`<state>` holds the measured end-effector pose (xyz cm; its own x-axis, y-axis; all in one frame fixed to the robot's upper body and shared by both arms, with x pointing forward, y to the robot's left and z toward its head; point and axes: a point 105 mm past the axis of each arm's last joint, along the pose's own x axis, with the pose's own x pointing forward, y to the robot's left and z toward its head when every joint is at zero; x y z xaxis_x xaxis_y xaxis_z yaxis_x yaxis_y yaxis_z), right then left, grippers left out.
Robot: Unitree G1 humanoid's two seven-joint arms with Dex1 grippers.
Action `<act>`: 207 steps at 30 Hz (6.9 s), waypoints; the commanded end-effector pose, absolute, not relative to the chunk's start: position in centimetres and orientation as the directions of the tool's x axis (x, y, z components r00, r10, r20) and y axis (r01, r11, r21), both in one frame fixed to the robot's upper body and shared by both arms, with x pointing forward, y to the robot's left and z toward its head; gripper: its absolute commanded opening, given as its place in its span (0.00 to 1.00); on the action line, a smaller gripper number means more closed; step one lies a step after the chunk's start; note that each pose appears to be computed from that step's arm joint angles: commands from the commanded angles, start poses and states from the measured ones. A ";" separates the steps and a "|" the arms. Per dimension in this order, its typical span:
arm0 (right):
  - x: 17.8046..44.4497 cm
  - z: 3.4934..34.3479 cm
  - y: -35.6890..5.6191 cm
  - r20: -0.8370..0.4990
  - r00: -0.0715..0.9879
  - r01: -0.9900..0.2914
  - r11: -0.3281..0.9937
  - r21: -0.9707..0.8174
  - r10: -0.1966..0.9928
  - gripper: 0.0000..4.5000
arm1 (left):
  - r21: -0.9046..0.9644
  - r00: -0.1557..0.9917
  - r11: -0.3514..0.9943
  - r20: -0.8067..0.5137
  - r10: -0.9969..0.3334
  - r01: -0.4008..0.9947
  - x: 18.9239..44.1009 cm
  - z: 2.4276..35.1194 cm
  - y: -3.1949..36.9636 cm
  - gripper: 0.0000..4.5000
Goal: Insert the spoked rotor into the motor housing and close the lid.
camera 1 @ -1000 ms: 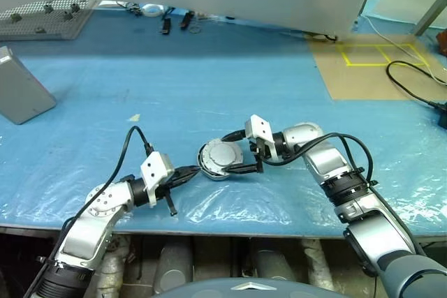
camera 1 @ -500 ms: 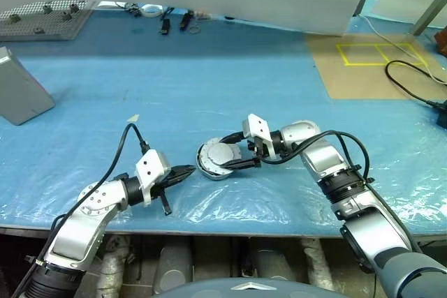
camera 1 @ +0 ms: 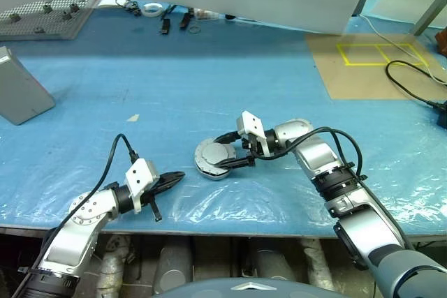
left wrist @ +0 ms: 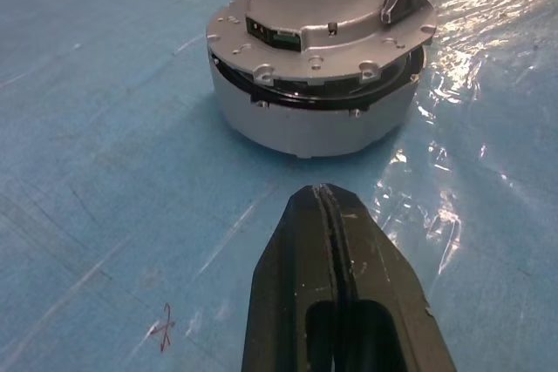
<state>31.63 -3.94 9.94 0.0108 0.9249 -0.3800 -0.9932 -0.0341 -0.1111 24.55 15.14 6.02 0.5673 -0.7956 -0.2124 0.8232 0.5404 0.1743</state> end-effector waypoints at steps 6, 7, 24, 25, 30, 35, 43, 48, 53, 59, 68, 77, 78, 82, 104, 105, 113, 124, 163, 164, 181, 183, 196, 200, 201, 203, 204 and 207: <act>31.5 8.4 -3.3 -0.405 0.002 -0.991 -0.053 -0.124 0.914 0.67 | 0.202 0.567 0.533 -0.183 -0.803 0.821 24.5 5.8 15.1 0.00; 31.4 8.0 -3.5 -0.419 0.000 -0.991 -0.057 -0.123 0.908 0.67 | 0.204 0.566 0.532 -0.183 -0.804 0.822 24.5 5.8 15.1 0.00; 31.4 7.3 -4.9 -0.458 -0.029 -0.984 -0.106 -0.143 0.888 0.67 | 0.217 0.545 0.508 -0.172 -0.820 0.833 24.7 6.3 14.2 0.00; 31.4 7.2 -4.9 -0.456 -0.028 -0.985 -0.102 -0.139 0.889 0.67 | 0.218 0.544 0.507 -0.172 -0.821 0.834 24.7 6.4 14.2 0.00; 31.3 6.6 -5.2 -0.464 -0.018 -0.988 -0.087 -0.128 0.886 0.67 | 0.216 0.539 0.502 -0.170 -0.825 0.837 24.6 6.6 14.1 0.00; 31.9 7.2 -5.6 -0.408 0.000 -1.000 -0.011 -0.025 0.913 0.67 | 0.213 0.526 0.490 -0.166 -0.834 0.845 24.5 6.9 13.9 0.00; 31.6 7.9 -5.5 -0.405 -0.035 -0.999 -0.047 -0.021 0.914 0.67 | 0.217 0.517 0.481 -0.163 -0.840 0.850 24.8 7.1 13.5 0.00; 30.7 6.8 -5.5 -0.449 -0.052 -0.995 -0.086 -0.054 0.892 0.67 | 0.217 0.512 0.476 -0.158 -0.845 0.852 24.7 7.4 13.1 0.00; 30.7 5.8 -5.5 -0.469 -0.035 -0.995 -0.076 -0.069 0.883 0.67 | 0.215 0.510 0.475 -0.157 -0.846 0.853 24.6 7.8 12.8 0.00; 30.8 4.7 -6.4 -0.502 -0.042 -0.997 -0.070 -0.038 0.864 0.67 | 0.212 0.510 0.476 -0.152 -0.847 0.853 24.7 8.4 12.4 0.00; 31.8 5.0 -6.9 -0.489 -0.039 -0.999 -0.018 0.049 0.871 0.67 | 0.214 0.508 0.474 -0.147 -0.849 0.854 24.9 8.7 12.2 0.00; 31.4 6.6 -6.4 -0.395 -0.068 -0.995 -0.035 0.090 0.916 0.67 | 0.208 0.505 0.473 -0.143 -0.852 0.856 24.8 8.7 12.0 0.00; 31.6 7.0 -6.2 -0.384 -0.056 -0.997 -0.032 0.068 0.921 0.67 | 0.207 0.502 0.471 -0.142 -0.853 0.858 24.7 8.7 11.9 0.00; 31.6 8.5 -5.9 -0.355 -0.044 -0.999 -0.049 -0.005 0.934 0.67 | 0.207 0.500 0.469 -0.140 -0.855 0.859 24.5 9.1 11.5 0.00; 30.7 4.9 -7.3 -0.487 -0.031 -0.996 -0.068 -0.059 0.873 0.67 | 0.197 0.485 0.456 -0.142 -0.863 0.868 24.5 10.3 10.6 0.00; 30.8 4.7 -7.4 -0.491 -0.026 -0.997 -0.060 -0.054 0.871 0.67 | 0.197 0.485 0.456 -0.140 -0.863 0.868 24.5 10.3 10.5 0.00; 31.3 3.3 -8.6 -0.528 -0.011 -1.000 -0.013 0.000 0.849 0.67 | 0.202 0.479 0.449 -0.139 -0.867 0.870 24.7 10.7 10.3 0.00; 31.2 2.8 -9.7 -0.543 -0.033 -0.999 -0.031 0.012 0.839 0.67 | 0.214 0.473 0.443 -0.122 -0.872 0.871 24.8 11.9 9.6 0.00; 32.7 9.2 -4.9 -0.298 0.147 -0.985 0.112 -0.134 0.943 0.67 | 0.197 0.494 0.467 -0.119 -0.861 0.862 25.0 12.2 9.7 0.00; 32.6 8.7 -5.0 -0.314 0.142 -0.986 0.107 -0.126 0.939 0.67 | 0.200 0.498 0.471 -0.120 -0.859 0.860 25.1 12.3 9.9 0.00; 33.1 3.6 -7.7 -0.515 0.129 -0.991 0.090 -0.099 0.848 0.67 | 0.193 0.511 0.484 -0.120 -0.851 0.853 25.5 10.9 10.9 0.00; 33.4 3.7 -7.6 -0.499 0.132 -0.990 0.140 -0.021 0.857 0.67 | 0.193 0.509 0.483 -0.119 -0.853 0.854 25.4 10.7 10.8 0.00; 32.8 7.2 -7.1 -0.343 0.074 -0.962 0.157 0.222 0.936 0.67 | 0.192 0.496 0.471 -0.109 -0.861 0.861 25.1 10.9 10.1 0.00; 32.7 10.0 -6.3 -0.226 0.079 -0.978 0.119 0.170 0.971 0.67 | 0.188 0.492 0.467 -0.114 -0.863 0.864 25.0 10.5 10.2 0.00; 32.7 10.3 -6.1 -0.223 0.093 -0.986 0.121 0.113 0.970 0.67 | 0.187 0.491 0.467 -0.115 -0.864 0.864 25.0 10.4 10.2 0.00; 32.4 11.1 -5.6 -0.203 0.088 -0.993 0.102 0.061 0.975 0.67 | 0.186 0.489 0.465 -0.116 -0.864 0.865 25.1 10.2 10.2 0.00; 32.2 11.3 -5.5 -0.196 0.085 -0.994 0.096 0.049 0.977 0.67 | 0.186 0.489 0.465 -0.116 -0.865 0.866 25.1 10.1 10.3 0.00; 32.1 11.4 -5.4 -0.209 0.084 -0.996 0.088 0.011 0.974 0.67 | 0.185 0.487 0.463 -0.117 -0.866 0.867 25.2 9.8 10.4 0.00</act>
<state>32.29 -5.80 9.99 0.0956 0.9667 -0.2374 -0.9896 0.1180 0.0819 25.38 10.66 9.22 0.4997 -0.8548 -0.1401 0.8635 0.4789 0.1580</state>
